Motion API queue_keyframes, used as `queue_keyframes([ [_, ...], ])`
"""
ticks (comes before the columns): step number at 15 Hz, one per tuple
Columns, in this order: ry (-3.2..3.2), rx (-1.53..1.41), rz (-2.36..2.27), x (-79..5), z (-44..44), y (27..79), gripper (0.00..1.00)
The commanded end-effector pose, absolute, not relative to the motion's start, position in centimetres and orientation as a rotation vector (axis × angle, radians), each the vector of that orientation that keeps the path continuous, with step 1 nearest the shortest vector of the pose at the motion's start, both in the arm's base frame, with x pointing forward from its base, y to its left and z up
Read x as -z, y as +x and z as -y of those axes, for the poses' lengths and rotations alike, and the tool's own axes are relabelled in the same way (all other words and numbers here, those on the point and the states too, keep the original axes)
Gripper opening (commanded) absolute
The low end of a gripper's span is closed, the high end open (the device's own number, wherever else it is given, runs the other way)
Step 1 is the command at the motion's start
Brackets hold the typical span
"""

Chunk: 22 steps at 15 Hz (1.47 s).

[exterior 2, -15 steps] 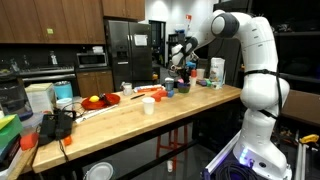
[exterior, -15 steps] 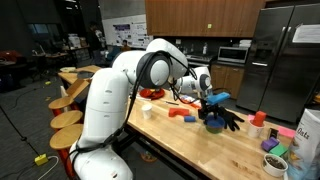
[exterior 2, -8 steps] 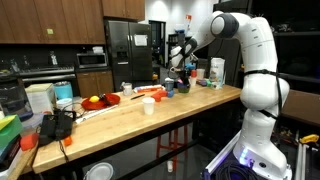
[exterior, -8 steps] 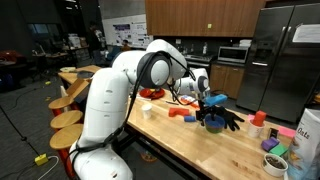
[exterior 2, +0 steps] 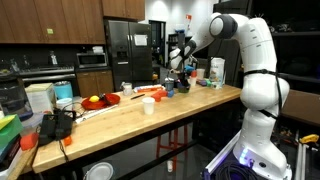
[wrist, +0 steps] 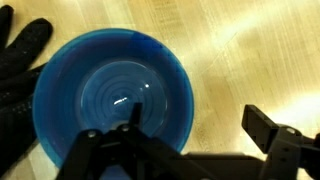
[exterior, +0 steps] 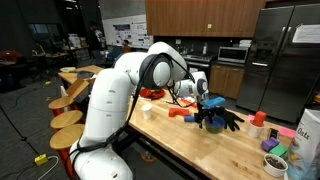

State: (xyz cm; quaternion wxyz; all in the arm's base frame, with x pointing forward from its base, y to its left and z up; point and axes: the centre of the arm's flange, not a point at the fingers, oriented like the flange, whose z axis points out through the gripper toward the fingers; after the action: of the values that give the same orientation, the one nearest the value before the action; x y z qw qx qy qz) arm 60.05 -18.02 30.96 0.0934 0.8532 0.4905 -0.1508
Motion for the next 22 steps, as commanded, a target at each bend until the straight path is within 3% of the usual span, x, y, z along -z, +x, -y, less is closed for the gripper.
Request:
queue_keyframes([
  [1,2.541,0.438,-1.476,-30.6,17.9,60.4,1.00],
  [3,2.544,0.439,-1.478,-30.3,17.7,60.4,0.99],
  [4,2.545,0.435,-1.475,-30.3,17.7,60.3,0.74],
  [6,2.548,0.429,-1.473,-30.3,17.5,60.3,0.71],
  [15,2.536,0.432,-1.483,-30.6,17.7,60.5,0.02],
  [22,2.493,0.382,-1.457,-33.1,18.6,60.9,0.02],
])
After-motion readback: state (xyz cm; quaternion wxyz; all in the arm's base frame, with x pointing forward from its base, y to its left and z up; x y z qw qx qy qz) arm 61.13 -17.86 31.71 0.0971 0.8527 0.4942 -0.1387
